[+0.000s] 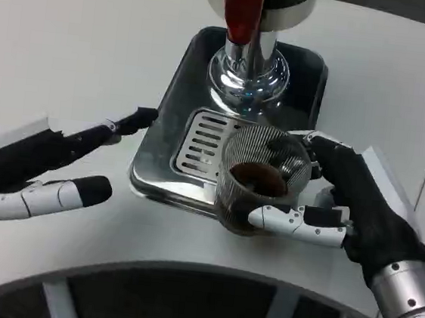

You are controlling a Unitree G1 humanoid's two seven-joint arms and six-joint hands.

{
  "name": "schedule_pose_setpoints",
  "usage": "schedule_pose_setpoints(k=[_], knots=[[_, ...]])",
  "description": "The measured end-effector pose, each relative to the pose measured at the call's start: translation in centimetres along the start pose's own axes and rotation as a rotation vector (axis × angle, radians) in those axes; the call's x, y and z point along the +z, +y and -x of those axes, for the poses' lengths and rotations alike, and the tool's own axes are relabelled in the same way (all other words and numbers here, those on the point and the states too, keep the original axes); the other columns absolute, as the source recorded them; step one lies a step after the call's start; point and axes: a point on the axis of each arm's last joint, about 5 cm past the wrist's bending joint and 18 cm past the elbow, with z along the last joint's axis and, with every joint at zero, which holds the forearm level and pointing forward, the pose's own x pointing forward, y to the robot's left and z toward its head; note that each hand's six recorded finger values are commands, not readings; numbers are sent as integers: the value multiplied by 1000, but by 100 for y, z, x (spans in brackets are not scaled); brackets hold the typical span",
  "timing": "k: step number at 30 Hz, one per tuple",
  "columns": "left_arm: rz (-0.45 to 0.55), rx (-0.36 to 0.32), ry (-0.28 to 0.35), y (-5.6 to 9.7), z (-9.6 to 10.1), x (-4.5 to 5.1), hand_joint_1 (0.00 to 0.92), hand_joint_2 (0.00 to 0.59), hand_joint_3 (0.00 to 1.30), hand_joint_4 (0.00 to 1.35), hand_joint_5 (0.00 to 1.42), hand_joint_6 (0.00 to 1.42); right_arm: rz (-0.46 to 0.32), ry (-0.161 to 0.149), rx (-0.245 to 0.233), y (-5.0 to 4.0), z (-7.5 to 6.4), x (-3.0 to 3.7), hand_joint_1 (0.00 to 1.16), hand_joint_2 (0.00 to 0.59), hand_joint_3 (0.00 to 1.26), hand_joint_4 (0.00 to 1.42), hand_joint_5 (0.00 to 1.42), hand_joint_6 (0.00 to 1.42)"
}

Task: Grasp the cup under the faucet to collect the drink, then remove the cup.

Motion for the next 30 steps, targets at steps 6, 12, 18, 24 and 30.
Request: schedule_pose_setpoints(k=[6, 12, 18, 24, 30], knots=[[-53, -46, -24, -90, -53, 80, 0, 93, 8, 0, 0, 0, 3, -3, 14, -13, 70, 16, 1020, 214, 882, 1024, 1142, 1237], [-102, -69, -44, -164, -95, 151, 0, 88, 0, 0, 0, 0, 9, -2, 24, -29, 168, 23, 1020, 214, 883, 1024, 1147, 1237], [-143, -95, -51, -249, -105, 206, 0, 88, 0, 0, 0, 0, 26, 0, 22, -54, 248, 31, 1020, 214, 883, 1024, 1141, 1237], [-179, -106, -52, -328, -81, 252, 0, 88, 0, 0, 0, 0, 31, -17, 13, -88, 330, 72, 1020, 214, 883, 1024, 1141, 1247], [-201, -100, -37, -416, -30, 278, 0, 86, 0, 0, 0, 0, 31, -3, 28, -85, 409, 66, 1020, 214, 883, 1024, 1140, 1253]])
